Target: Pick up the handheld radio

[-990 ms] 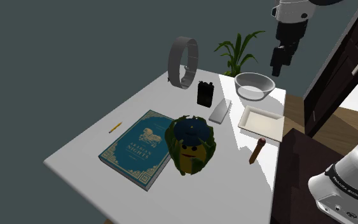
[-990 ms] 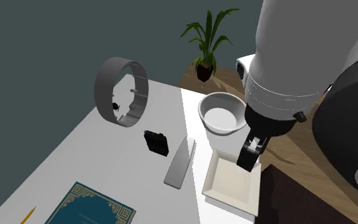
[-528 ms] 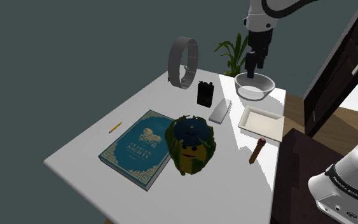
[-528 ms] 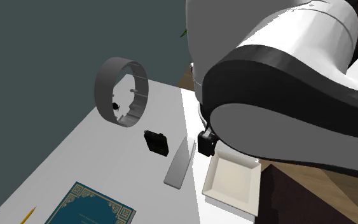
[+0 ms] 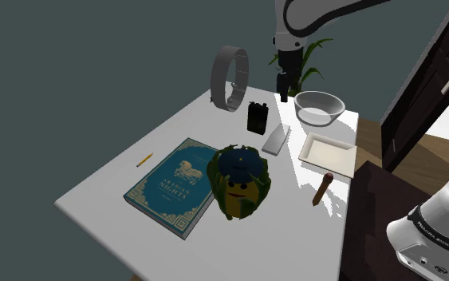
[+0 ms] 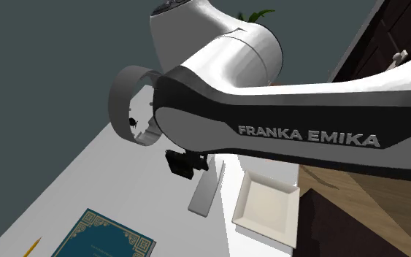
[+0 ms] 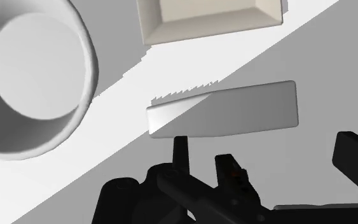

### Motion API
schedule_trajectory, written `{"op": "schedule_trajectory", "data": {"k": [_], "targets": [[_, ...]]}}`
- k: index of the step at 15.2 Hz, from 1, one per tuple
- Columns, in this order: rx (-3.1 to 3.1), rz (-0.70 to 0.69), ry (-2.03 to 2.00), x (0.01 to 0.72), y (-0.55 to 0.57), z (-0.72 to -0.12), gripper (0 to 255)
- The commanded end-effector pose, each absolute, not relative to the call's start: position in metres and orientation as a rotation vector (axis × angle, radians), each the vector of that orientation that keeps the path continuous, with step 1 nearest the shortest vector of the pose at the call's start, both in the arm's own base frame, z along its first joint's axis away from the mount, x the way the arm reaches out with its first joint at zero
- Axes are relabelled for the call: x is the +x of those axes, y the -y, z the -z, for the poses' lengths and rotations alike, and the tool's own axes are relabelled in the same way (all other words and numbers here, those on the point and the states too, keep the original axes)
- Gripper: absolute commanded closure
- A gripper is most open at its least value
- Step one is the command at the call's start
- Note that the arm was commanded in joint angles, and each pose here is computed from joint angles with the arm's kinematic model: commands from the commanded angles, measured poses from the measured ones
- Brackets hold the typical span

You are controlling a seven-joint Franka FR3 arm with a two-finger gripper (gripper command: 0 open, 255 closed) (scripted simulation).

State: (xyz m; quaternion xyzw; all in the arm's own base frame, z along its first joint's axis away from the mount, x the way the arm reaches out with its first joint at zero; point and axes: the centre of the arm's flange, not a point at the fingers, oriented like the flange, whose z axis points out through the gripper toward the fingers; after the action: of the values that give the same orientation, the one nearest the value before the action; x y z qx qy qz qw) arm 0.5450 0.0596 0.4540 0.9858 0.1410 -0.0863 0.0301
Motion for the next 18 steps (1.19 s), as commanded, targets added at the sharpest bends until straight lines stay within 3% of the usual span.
{"op": "schedule_trajectory", "data": {"k": [1, 8, 18], "targets": [[3.041, 0.275, -0.472, 0.569, -0.068, -0.441, 0], [3.045, 0.307, -0.597, 0.646, -0.100, -0.400, 0], [3.045, 0.307, -0.597, 0.646, -0.100, -0.360, 0]]}}
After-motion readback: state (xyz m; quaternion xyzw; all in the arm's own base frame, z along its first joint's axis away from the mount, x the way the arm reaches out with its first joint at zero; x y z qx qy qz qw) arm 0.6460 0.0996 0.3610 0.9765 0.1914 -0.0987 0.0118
